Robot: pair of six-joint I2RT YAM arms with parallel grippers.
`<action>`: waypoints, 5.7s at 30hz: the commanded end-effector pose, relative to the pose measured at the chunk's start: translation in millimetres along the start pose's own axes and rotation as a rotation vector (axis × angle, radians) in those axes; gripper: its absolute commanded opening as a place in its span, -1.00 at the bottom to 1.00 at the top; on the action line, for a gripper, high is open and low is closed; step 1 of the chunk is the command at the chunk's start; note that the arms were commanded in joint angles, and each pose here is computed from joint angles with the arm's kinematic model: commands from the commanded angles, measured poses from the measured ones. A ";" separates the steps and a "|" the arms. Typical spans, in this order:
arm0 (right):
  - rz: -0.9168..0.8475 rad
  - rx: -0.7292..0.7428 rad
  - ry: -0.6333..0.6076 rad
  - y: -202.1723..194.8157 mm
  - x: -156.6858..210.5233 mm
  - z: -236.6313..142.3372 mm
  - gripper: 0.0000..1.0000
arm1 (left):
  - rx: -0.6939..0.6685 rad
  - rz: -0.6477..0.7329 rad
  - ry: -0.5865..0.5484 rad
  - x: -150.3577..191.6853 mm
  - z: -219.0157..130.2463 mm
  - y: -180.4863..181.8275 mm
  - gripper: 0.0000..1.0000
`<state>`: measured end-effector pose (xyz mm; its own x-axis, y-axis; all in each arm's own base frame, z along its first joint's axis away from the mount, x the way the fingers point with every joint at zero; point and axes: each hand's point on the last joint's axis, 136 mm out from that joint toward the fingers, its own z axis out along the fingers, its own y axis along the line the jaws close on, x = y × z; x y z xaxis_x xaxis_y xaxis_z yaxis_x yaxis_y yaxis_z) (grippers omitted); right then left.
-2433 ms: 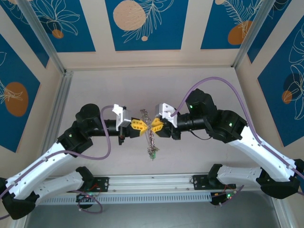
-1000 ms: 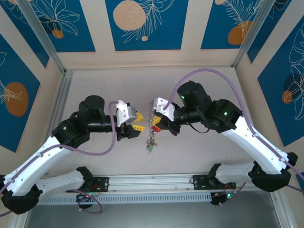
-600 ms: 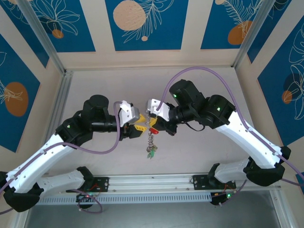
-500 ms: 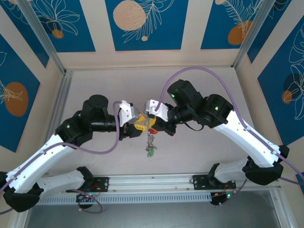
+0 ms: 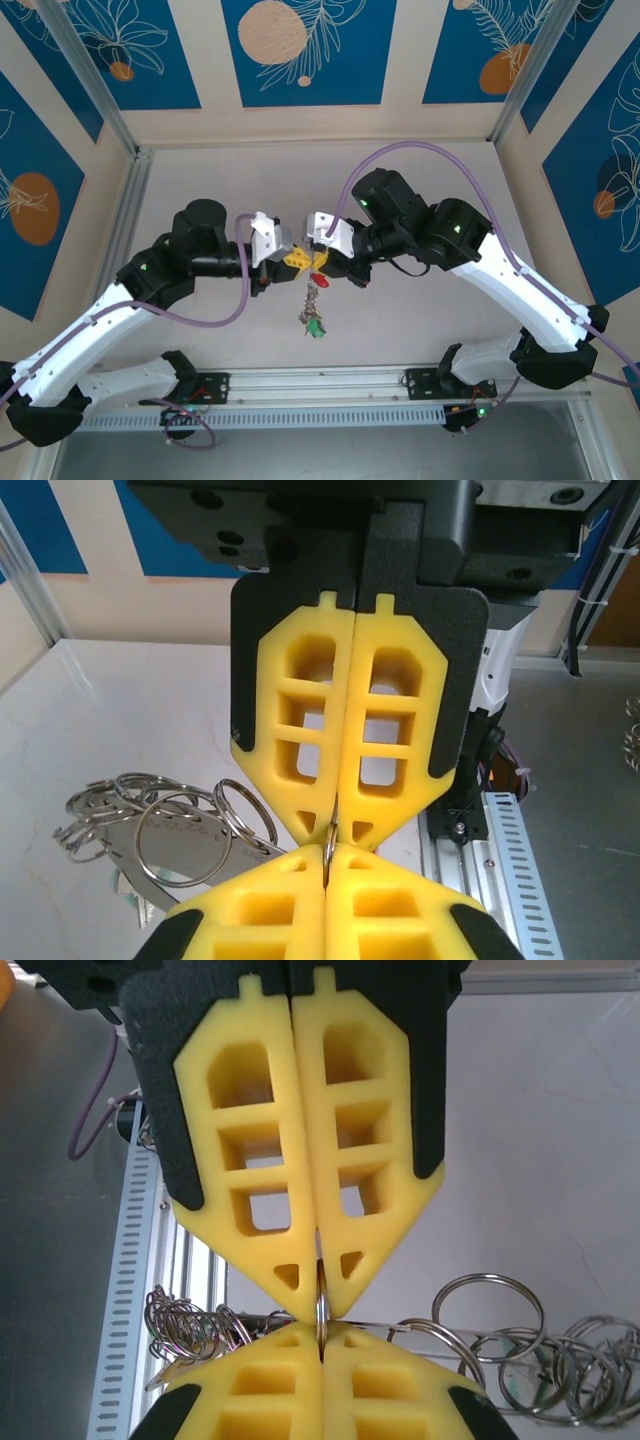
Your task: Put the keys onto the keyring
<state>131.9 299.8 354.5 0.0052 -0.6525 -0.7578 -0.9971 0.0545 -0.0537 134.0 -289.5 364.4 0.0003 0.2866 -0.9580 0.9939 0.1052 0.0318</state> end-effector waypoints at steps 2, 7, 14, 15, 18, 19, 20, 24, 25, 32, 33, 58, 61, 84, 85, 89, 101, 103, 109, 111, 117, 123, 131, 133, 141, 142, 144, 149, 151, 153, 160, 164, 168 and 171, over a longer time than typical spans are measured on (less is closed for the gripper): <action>-0.040 -0.022 -0.112 12.2 -19.2 -15.9 -0.91 | 0.001 0.034 -0.096 -18.2 -8.7 -6.9 -1.00; -0.001 -0.030 -0.171 12.9 -14.4 -12.5 -0.80 | 0.064 0.008 -0.204 -35.4 -10.4 -15.8 -1.00; -0.012 -0.047 -0.300 20.8 -17.2 -17.4 -0.81 | 0.140 -0.043 -0.360 -53.8 -10.9 -21.0 -1.00; -0.021 -0.058 -0.329 24.4 -19.4 -20.3 -0.81 | 0.144 -0.050 -0.382 -55.9 -11.4 -20.6 -1.00; -0.048 -0.069 -0.388 30.8 -21.9 -25.9 -0.78 | 0.159 -0.074 -0.447 -61.6 -12.5 -20.0 -1.00; -0.053 -0.063 -0.410 31.1 -22.8 -28.1 -0.74 | 0.163 -0.082 -0.464 -62.8 -13.1 -19.5 -1.00; -0.054 -0.061 -0.422 31.2 -22.5 -28.6 -0.67 | 0.164 -0.084 -0.476 -63.8 -13.4 -19.2 -1.00; -0.045 -0.061 -0.459 31.8 -21.1 -32.7 -0.50 | 0.162 -0.087 -0.491 -65.4 -14.7 -18.9 -1.00; -0.043 -0.061 -0.465 31.1 -20.7 -33.2 -0.50 | 0.160 -0.088 -0.492 -65.4 -14.8 -18.6 -1.00; -0.030 -0.058 -0.524 28.4 -23.4 -36.3 -0.66 | 0.189 -0.092 -0.541 -66.9 -15.3 -20.3 -1.00; -0.030 -0.060 -0.531 28.2 -24.3 -36.6 -0.71 | 0.201 -0.096 -0.557 -68.1 -15.8 -21.2 -1.00; 0.034 0.074 -0.243 -7.1 -14.9 -46.6 -1.00 | -0.053 0.024 0.011 -6.7 -6.6 6.4 -0.52; 0.052 0.045 -0.212 -7.2 -14.7 -40.5 -1.00 | -0.028 0.035 0.003 -9.3 -5.0 1.8 -0.52; 0.057 -0.091 -0.218 5.1 -22.3 -26.4 -1.00 | 0.025 0.039 -0.091 -27.2 -0.7 -4.9 -0.50; 0.058 -0.092 -0.219 4.8 -22.3 -26.0 -1.00 | 0.027 0.037 -0.093 -27.4 -0.3 -4.9 -0.50; 0.049 -0.113 -0.237 8.8 -25.0 -26.6 -1.00 | 0.028 0.033 -0.095 -26.2 1.3 -4.4 -0.59; 0.051 -0.096 -0.290 9.4 -25.8 -28.4 -0.88 | 0.011 -0.013 -0.171 -30.1 1.4 -1.7 -1.00; 0.062 -0.084 -0.307 6.7 -23.8 -26.3 -0.64 | 0.013 -0.029 -0.209 -34.8 0.1 -2.2 -1.00; 0.061 -0.104 -0.416 13.9 -20.7 -24.1 -0.53 | 0.013 -0.067 -0.333 -46.7 -6.8 -2.6 -1.00; 0.056 -0.100 -0.439 14.4 -19.4 -23.4 -0.58 | 0.017 -0.080 -0.374 -49.4 -8.8 -3.0 -1.00; 0.043 -0.110 -0.472 17.4 -16.4 -21.7 -0.68 | 0.049 -0.106 -0.486 -56.4 -14.8 -6.1 -1.00; -0.001 -0.141 -0.530 26.3 -18.1 -25.4 -0.68 | 0.098 -0.155 -0.644 -64.2 -21.0 -4.9 -1.00; -0.030 -0.159 -0.549 34.7 -16.3 -30.1 -0.84 | 0.131 -0.182 -0.725 -69.6 -27.6 -2.5 -1.00; -0.031 -0.154 -0.549 34.9 -15.5 -31.0 -0.91 | 0.132 -0.186 -0.733 -70.2 -29.0 -1.2 -1.00; -0.032 -0.109 -0.561 28.7 -17.5 -36.9 -1.00 | 0.120 -0.212 -0.681 -63.8 -17.9 6.5 -1.00; -0.025 -0.100 -0.560 26.9 -18.2 -39.0 -1.00 | 0.103 -0.212 -0.644 -60.5 -14.5 8.2 -1.00; 0.002 -0.085 -0.543 20.6 -19.0 -43.2 -1.00 | 0.039 -0.206 -0.539 -51.1 -9.0 13.6 -1.00; 0.054 -0.059 -0.483 8.6 -19.0 -50.3 -1.00 | -0.127 -0.139 -0.271 -24.2 -9.2 27.0 -0.66; 0.067 -0.049 -0.456 5.1 -18.5 -50.6 -1.00 | -0.162 -0.115 -0.202 -18.2 -11.8 29.4 -0.55; 0.081 -0.050 -0.430 2.3 -18.7 -48.8 -1.00 | -0.183 -0.095 -0.153 -14.8 -13.9 31.1 -0.51; 0.108 -0.069 -0.400 -3.4 -24.3 -45.0 -1.00 | -0.142 -0.063 -0.129 -15.4 -12.2 23.8 -0.46; 0.123 -0.063 -0.386 -8.3 -25.5 -41.7 -1.00 | -0.101 -0.033 -0.133 -18.0 -12.2 13.0 -0.41; 0.127 -0.049 -0.365 -12.8 -24.4 -36.4 -1.00 | -0.090 0.004 -0.147 -23.5 -17.3 4.0 -0.37; 0.126 -0.041 -0.346 -14.2 -23.6 -32.5 -1.00 | -0.104 0.017 -0.132 -24.3 -19.4 3.9 -0.36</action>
<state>146.0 289.5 377.4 -0.1468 -0.3671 -0.9185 -0.9883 0.0923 0.1210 144.7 -283.0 374.5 -0.0252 0.1733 -0.9845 0.9768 0.2137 0.0127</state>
